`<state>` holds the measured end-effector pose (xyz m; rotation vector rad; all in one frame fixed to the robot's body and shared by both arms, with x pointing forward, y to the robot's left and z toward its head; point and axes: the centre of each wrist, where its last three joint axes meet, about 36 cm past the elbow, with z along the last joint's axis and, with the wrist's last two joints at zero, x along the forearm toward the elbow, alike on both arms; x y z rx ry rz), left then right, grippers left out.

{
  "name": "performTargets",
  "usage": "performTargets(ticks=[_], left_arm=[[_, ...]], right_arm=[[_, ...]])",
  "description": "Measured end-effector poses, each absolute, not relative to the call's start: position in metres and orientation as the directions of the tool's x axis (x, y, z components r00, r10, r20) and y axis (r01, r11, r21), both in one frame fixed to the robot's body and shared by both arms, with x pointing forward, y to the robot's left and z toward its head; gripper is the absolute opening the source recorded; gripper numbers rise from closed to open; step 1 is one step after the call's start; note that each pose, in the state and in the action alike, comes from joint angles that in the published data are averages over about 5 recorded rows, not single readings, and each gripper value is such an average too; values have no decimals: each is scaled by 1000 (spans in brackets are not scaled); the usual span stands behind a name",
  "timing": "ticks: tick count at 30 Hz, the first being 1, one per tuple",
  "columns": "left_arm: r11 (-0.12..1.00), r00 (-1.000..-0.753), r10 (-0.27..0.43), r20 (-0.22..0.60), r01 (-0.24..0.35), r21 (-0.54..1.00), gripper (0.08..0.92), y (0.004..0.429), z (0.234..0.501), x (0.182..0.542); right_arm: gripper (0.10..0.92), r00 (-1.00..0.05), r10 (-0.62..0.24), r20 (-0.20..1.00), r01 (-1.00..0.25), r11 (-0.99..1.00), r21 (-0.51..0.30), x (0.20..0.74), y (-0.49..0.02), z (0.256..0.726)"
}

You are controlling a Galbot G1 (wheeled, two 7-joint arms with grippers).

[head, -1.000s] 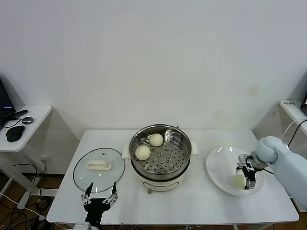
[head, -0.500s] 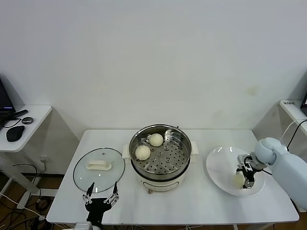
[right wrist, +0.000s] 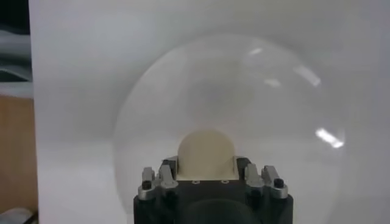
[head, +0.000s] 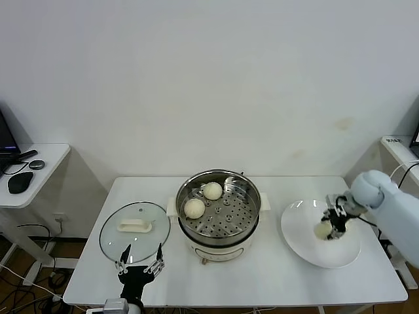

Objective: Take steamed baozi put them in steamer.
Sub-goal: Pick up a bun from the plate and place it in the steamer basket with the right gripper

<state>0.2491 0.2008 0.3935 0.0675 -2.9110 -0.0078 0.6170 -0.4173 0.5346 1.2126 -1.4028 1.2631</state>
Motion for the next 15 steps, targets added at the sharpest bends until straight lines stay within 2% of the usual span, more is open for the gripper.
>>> performTargets(ticks=[9,15], left_arm=[[998,-972,-63,228,-58,30,823,204,395,254],[997,-969,-73,237,-70,22,823,200,393,254]], right_arm=[[578,-214,-250,944,-958,-132,-253,667,-321,646],[630,-178,-324,929,-914,-295,-278,675,-246,692]])
